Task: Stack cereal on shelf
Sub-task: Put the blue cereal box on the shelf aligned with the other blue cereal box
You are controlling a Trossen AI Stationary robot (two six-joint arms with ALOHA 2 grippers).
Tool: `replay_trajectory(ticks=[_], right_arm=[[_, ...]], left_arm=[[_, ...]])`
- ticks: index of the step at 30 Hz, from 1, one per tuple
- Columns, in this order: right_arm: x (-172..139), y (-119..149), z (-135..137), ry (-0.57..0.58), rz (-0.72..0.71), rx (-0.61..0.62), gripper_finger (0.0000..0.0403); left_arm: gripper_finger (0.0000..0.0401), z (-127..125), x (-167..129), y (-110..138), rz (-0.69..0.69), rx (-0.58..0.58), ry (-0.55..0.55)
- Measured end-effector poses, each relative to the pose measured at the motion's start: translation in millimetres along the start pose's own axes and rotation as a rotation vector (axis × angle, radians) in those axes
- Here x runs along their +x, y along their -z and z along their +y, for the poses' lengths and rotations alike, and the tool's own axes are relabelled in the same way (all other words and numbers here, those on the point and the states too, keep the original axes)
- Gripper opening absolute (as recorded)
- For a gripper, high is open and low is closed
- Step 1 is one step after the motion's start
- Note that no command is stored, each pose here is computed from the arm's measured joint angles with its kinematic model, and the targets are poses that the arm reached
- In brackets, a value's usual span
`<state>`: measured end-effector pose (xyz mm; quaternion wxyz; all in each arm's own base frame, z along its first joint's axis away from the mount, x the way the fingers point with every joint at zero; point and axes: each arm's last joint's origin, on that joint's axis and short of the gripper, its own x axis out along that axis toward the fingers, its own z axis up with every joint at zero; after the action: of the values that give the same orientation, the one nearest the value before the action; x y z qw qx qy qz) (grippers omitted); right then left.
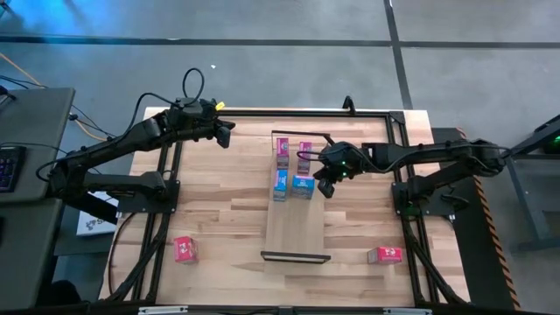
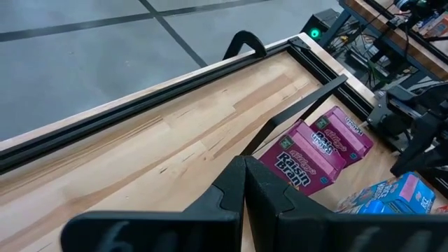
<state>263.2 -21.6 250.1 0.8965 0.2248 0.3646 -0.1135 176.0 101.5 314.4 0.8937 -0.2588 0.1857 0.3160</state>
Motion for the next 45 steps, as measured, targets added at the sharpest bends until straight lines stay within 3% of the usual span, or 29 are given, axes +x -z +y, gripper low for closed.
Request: replay_trajectory(ticks=[20,30,41,45], right_arm=[[-0.4,4.1,4.6,-0.146,0.097,0.068,0.0000],[-0.8,13.8,23.0,-0.196,0.134,0.057,0.0000],[-1.3,10.5,33.7,-0.198,0.043,0.070,0.0000],[-1.6,12.6,34.2,-0.232,0.084,0.068,0.0000]], left_arm=[[0.0000,0.0,0.0,0.1,0.000,0.001,0.000],[0.0000,0.0,0.0,0.1,0.001,0.001,0.000],[0.0000,0.1,0.1,0.2,0.001,0.011,-0.001],[0.0000,0.0,0.0,0.1,0.001,0.011,0.000]])
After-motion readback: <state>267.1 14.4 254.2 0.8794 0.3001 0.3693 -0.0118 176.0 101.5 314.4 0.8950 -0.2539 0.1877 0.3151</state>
